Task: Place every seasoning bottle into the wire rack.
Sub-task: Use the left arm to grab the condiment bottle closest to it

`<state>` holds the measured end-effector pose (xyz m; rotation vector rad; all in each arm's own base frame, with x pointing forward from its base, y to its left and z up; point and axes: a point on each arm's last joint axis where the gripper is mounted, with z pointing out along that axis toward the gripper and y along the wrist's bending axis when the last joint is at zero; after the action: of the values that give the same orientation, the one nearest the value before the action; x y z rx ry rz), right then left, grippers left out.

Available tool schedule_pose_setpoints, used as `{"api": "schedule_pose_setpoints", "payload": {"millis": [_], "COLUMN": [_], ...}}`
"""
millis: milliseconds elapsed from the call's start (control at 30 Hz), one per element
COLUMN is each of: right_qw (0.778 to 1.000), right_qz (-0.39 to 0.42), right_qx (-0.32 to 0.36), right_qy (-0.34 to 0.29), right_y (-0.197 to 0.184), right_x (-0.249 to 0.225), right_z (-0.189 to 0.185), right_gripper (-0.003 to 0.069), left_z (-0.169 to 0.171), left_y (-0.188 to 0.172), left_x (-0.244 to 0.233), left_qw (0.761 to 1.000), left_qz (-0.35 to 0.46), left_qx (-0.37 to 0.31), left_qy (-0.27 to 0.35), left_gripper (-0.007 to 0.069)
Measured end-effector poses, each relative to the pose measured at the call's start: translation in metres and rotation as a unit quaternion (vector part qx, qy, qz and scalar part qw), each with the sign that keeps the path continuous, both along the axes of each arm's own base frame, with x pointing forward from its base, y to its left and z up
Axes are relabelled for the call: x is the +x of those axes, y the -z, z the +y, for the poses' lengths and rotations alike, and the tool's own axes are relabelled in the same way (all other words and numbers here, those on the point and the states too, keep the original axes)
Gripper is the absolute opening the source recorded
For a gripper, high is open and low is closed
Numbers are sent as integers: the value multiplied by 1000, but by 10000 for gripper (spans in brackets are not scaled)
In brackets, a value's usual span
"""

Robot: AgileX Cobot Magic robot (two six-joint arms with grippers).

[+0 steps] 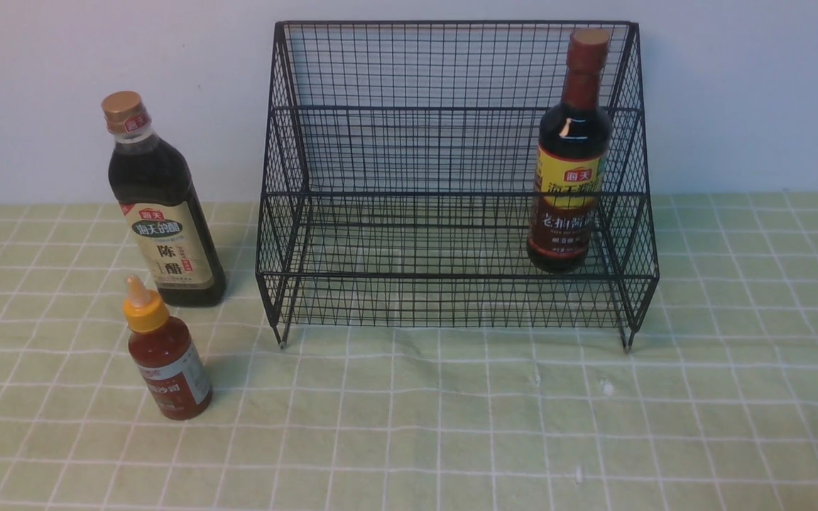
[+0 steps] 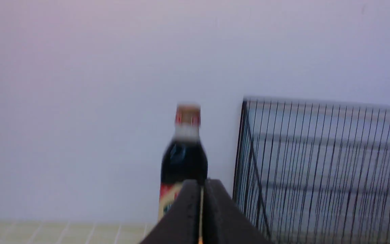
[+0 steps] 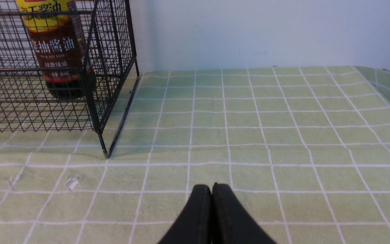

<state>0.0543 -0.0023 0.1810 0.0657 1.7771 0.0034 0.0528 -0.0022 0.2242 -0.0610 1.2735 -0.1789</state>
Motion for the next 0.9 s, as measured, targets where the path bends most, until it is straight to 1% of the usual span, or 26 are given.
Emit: {"api": "schedule_pose_setpoints", "payload": {"millis": [33,67,133,167,233,267,300,433,600,733,767,833,900], "right_qw": [1000,1000,1000,1000,1000,1000,1000,1000,1000,1000,1000,1000,1000], "right_qz": [0,0,0,0,0,0,0,0,0,0,0,0,0], "right_qx": [0,0,0,0,0,0,0,0,5,6,6,6,6], "right_qy": [0,0,0,0,0,0,0,0,1,1,1,1,1], "right_y": [0,0,0,0,0,0,0,0,0,0,0,0,0], "right_x": [0,0,0,0,0,0,0,0,0,0,0,0,0], "right_z": [0,0,0,0,0,0,0,0,0,0,0,0,0], "right_gripper": [-13,-13,-13,-13,-13,-13,-13,-13,-13,-13,-13,-13,-13], "left_z": [1,1,2,1,0,0,-2,-9,-21,-27,-27,-30,-30], "left_y": [-7,-11,-13,-13,-9,-9,-9,-20,-28,-23,-23,-16,-12], "left_x": [-2,-3,-1,1,11,11,18,44,80,111,113,130,141], "left_qw": [999,998,998,998,1000,1000,1000,997,990,983,983,980,979], "left_qz": [-40,-60,-69,-62,-23,-19,6,65,106,139,139,154,158], "left_qx": [-7,-9,-10,-8,-3,-2,6,34,71,82,82,79,82], "left_qy": [-3,-5,-7,-7,-5,-4,1,25,67,91,92,98,97], "left_gripper": [-6,-6,-6,-6,-4,-4,2,51,169,327,334,424,474]}}
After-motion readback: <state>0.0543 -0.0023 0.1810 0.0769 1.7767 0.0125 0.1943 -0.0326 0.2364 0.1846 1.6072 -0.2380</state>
